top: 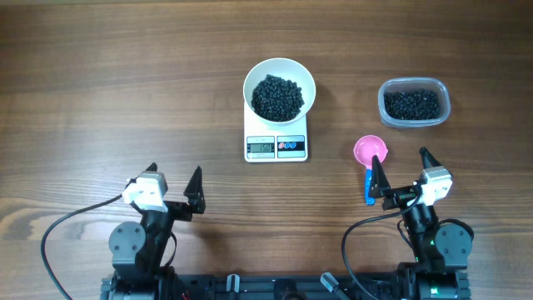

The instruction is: Scoop item into bowl and weigh 150g on scale

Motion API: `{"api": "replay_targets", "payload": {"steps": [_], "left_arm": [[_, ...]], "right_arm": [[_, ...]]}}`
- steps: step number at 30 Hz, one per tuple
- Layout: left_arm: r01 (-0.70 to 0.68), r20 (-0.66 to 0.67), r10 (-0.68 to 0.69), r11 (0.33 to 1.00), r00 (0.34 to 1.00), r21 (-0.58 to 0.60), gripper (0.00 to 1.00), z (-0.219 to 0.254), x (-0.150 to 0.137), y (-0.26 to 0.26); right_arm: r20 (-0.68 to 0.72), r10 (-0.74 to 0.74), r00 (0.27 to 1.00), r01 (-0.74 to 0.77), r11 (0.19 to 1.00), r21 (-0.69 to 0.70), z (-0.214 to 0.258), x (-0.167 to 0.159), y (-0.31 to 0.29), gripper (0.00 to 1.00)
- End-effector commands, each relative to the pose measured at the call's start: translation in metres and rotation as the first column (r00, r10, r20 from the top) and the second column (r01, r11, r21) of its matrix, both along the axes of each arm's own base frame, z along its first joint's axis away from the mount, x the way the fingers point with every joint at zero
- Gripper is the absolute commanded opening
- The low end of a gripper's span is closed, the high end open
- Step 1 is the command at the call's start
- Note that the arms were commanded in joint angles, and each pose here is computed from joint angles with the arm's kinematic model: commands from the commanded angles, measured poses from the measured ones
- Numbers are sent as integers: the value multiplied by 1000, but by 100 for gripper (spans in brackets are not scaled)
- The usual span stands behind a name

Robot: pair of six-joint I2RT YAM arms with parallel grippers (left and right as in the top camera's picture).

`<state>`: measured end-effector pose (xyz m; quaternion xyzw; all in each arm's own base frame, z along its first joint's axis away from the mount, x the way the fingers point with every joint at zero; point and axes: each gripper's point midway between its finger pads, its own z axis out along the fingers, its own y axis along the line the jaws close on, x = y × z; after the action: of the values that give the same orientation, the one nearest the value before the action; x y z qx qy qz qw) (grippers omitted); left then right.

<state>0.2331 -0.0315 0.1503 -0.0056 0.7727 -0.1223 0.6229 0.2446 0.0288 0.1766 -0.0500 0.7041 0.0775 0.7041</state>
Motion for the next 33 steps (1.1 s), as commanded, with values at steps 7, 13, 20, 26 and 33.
{"api": "replay_targets", "payload": {"steps": [7,13,20,26,33], "left_arm": [[-66,88,72,995,994,-71,100,9,9,10],[-62,143,75,994,987,-91,100,16,12,10],[-52,117,63,995,991,-90,100,9,11,7],[-57,104,73,987,992,-147,100,9,11,6],[-32,103,45,992,994,-121,100,7,10,-3]], "right_arm": [[14,-5,1000,5,1000,-11,2,0,0,100],[14,-5,1000,5,1000,-11,2,0,0,100],[14,-5,1000,5,1000,-11,2,0,0,100],[14,-5,1000,5,1000,-11,2,0,0,100],[14,-5,1000,5,1000,-11,2,0,0,100]]}}
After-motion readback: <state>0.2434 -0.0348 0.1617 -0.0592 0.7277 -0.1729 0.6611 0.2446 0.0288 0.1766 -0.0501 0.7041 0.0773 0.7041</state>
